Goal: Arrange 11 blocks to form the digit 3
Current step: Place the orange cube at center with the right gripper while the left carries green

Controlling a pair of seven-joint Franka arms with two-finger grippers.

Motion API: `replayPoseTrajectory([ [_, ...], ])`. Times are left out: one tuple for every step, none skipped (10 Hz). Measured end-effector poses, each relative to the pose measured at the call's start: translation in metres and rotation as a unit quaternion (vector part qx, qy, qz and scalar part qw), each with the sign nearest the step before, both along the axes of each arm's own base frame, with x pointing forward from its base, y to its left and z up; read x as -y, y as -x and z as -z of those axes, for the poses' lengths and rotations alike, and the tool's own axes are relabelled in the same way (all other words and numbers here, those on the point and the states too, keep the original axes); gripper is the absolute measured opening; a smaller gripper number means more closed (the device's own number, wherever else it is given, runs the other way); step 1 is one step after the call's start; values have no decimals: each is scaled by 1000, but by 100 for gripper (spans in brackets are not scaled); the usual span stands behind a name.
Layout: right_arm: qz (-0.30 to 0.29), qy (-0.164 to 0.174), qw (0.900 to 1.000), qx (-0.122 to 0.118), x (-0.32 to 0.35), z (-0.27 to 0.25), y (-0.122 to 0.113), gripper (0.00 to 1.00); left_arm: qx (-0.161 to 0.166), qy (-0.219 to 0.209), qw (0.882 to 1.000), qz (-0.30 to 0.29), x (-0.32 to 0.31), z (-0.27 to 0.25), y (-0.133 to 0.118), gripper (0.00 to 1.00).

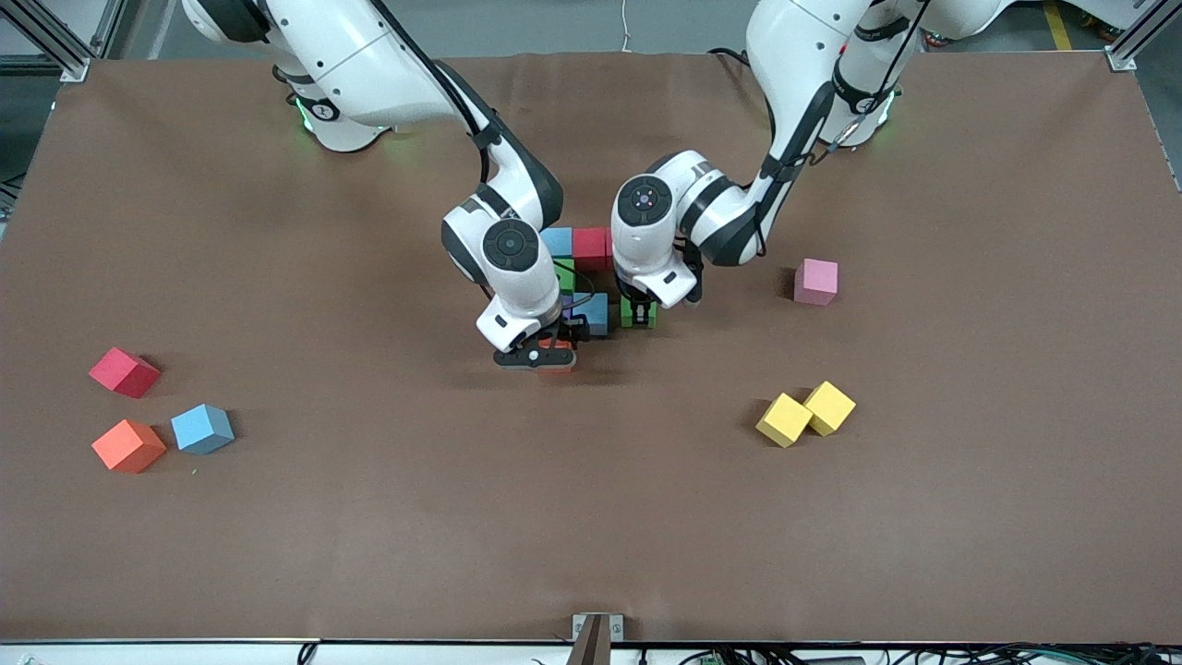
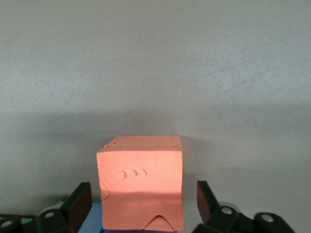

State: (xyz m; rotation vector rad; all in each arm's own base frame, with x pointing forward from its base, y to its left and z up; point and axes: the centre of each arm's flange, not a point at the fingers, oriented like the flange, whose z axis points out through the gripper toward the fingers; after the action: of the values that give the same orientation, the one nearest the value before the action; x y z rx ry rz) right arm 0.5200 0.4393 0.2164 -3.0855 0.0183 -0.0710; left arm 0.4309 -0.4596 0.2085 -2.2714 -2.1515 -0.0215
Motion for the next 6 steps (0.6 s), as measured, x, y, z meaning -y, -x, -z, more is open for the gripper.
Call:
replayPoseTrajectory([
  [0, 0, 1000, 0, 0, 0, 0, 99, 1, 2, 1000, 2, 1, 1, 2, 59],
  [1, 1, 1000, 1, 1, 0, -1, 100, 4, 5, 1000, 2, 0, 2, 3, 59],
  [3, 1, 1000, 2, 3, -1, -3, 100, 9, 10, 1000, 0, 0, 2, 1, 59],
  [6, -1, 1000, 4, 5, -3, -7, 100, 13, 15, 1000, -3, 0, 1, -1, 59],
  [11, -4, 1000, 7, 7, -8, -12, 100, 18, 19, 1000, -5, -1, 0, -4, 59],
  [21, -13, 1000, 9, 10, -17, -18, 100, 21, 23, 999, -7, -1, 0, -6, 59],
])
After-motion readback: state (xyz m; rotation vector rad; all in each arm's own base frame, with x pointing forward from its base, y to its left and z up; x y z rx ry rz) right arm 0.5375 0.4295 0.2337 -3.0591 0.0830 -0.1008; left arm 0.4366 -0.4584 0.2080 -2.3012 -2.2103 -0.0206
